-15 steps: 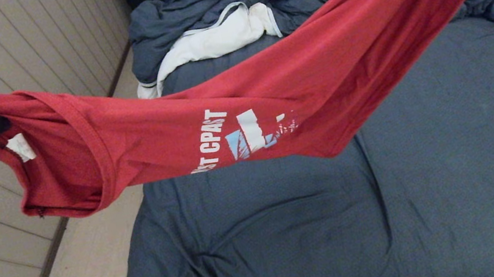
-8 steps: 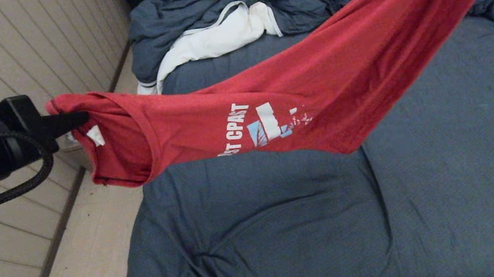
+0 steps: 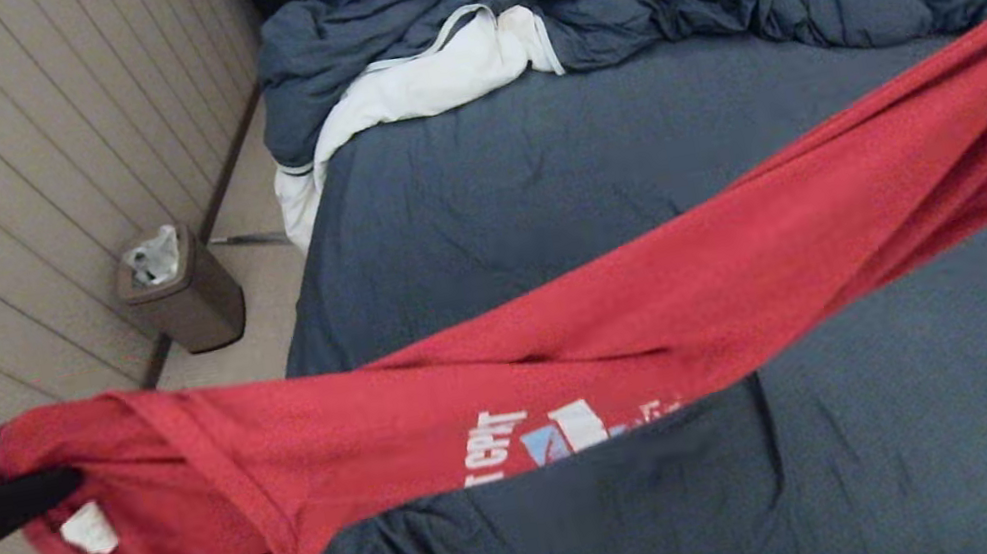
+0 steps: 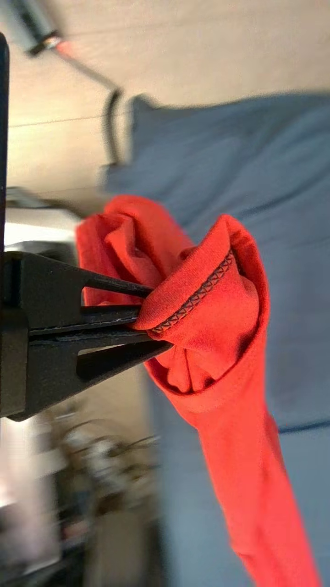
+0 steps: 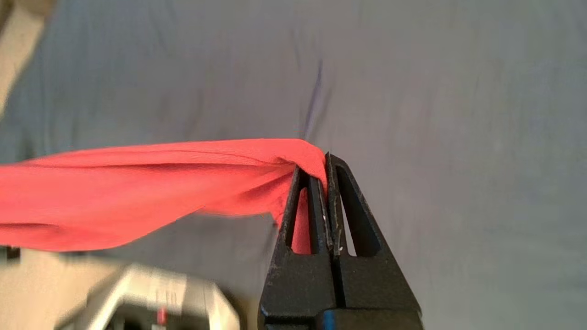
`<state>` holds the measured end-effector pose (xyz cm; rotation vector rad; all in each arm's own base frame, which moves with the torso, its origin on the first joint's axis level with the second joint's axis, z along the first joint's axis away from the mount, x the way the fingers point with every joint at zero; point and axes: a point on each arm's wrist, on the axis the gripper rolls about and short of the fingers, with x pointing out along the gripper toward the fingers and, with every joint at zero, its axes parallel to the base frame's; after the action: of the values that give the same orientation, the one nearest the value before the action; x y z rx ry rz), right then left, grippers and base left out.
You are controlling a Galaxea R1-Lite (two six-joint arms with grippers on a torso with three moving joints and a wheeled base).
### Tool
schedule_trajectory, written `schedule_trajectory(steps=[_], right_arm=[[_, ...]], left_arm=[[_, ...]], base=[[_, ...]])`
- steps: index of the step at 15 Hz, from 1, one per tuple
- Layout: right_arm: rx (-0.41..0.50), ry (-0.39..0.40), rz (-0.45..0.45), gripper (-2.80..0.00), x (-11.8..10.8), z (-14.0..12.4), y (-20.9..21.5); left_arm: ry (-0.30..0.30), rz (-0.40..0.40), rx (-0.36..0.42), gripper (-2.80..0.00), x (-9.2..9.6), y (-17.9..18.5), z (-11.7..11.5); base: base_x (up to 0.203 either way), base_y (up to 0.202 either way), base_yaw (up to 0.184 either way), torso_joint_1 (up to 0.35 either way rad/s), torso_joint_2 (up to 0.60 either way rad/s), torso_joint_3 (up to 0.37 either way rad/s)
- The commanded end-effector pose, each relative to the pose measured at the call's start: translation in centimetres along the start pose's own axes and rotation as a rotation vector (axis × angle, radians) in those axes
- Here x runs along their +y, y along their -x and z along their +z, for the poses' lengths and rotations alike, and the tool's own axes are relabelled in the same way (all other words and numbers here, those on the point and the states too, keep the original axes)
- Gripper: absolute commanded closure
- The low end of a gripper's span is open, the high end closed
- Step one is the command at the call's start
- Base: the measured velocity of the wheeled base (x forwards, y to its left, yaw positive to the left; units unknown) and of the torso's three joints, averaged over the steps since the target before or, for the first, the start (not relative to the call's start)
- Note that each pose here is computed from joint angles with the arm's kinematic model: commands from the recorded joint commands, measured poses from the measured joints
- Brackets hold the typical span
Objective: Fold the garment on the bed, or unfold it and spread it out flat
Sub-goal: Unford the red T-shirt
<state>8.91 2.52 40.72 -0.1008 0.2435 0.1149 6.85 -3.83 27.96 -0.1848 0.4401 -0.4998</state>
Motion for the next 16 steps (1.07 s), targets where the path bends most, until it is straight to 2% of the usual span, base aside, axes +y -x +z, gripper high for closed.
schedule_trajectory(steps=[1,4,7,9,12,14,16], right_arm=[[-0.009,0.006,0.025,0.00,-0.6,-1.0,3.4],[0.053,0.026,0.046,0.00,-0.2,-1.6,2.7],[0.219,0.049,0.048,0.00,1.3,-1.8,-3.8],[0.319,0.049,0.042,0.00,2.4,-2.2,-10.2],[0.374,0.022,0.003,0.00,2.7,-3.5,-20.5],[0.349,-0.010,-0.044,0.00,1.7,-4.0,-26.8],[0.302,-0.040,-0.083,0.00,0.7,-4.5,-31.6]], left_arm=[[-0.004,-0.032,-0.015,0.00,0.3,4.5,-2.3],[-0.046,-0.053,0.018,0.00,0.3,4.9,-3.0],[-0.035,-0.075,0.134,0.00,0.3,1.4,-2.5],[-0.023,-0.074,0.208,0.00,0.6,-3.2,-2.2],[0.000,-0.042,0.248,0.00,1.7,-11.3,-1.9],[0.038,0.011,0.241,0.00,4.0,-17.1,-1.2],[0.083,0.055,0.224,0.00,7.2,-21.9,-0.6]], base=[[0.000,0.000,0.000,0.000,0.00,0.000],[0.000,0.000,0.000,0.000,0.00,0.000],[0.000,0.000,0.000,0.000,0.00,0.000],[0.000,0.000,0.000,0.000,0.00,0.000],[0.000,0.000,0.000,0.000,0.00,0.000],[0.000,0.000,0.000,0.000,0.00,0.000],[0.000,0.000,0.000,0.000,0.00,0.000]])
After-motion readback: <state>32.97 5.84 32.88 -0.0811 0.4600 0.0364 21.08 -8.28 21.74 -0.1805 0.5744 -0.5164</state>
